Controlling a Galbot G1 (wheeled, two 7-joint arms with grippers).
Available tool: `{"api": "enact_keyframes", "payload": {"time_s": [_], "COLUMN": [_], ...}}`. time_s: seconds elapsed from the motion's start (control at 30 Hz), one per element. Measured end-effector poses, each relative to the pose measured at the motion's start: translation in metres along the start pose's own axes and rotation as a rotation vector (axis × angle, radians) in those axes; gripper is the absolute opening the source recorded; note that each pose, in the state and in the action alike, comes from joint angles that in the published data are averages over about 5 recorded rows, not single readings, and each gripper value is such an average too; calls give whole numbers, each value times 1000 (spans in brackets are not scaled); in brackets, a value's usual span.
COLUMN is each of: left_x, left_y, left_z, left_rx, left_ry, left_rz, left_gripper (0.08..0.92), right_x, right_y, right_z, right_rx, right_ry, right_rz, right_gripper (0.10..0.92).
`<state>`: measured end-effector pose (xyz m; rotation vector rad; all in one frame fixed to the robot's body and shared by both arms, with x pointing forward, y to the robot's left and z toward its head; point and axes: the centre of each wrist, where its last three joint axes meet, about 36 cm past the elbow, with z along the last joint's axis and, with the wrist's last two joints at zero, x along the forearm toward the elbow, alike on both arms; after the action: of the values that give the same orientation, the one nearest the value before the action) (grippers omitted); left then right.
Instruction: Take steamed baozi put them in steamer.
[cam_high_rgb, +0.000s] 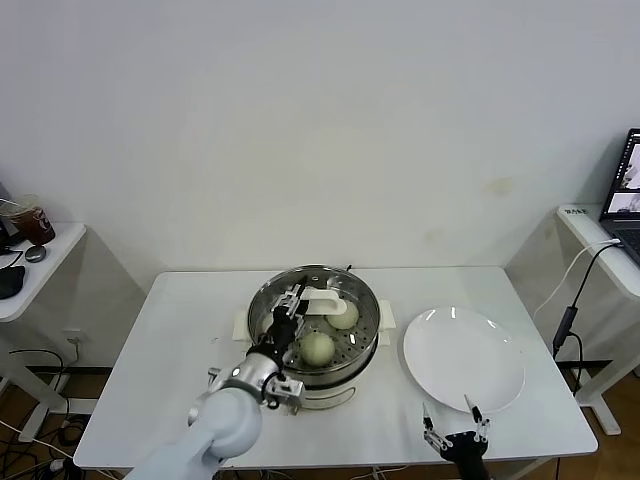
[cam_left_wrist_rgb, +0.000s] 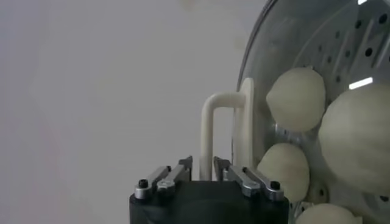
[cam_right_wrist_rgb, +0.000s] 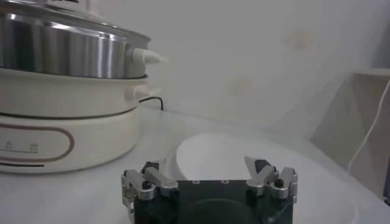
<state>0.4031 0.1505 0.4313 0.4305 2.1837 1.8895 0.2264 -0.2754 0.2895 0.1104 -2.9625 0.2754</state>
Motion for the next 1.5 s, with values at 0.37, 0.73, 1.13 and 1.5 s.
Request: {"api": "enact_keyframes", "payload": {"time_s": [0.37, 0.73, 1.13, 1.5], "left_x": [82, 187, 246, 273], "left_y": [16, -11, -57, -85], "left_z": [-10, 14, 33, 47], "left_rx": [417, 984, 1317, 1385], "left_ry": [-48, 65, 271, 372], "left_rz": [5, -1, -152, -222], "left_gripper": [780, 823, 823, 823], "right_x": [0, -3, 0, 7], "right_y": [-1, 1, 14, 20], "right_z": [-5, -4, -6, -11], "right_rx": [6, 0, -46, -71], "right_ry": [-13, -18, 0, -1], "right_rz": [-8, -45, -118, -145], "right_gripper": [823, 823, 823, 823]}}
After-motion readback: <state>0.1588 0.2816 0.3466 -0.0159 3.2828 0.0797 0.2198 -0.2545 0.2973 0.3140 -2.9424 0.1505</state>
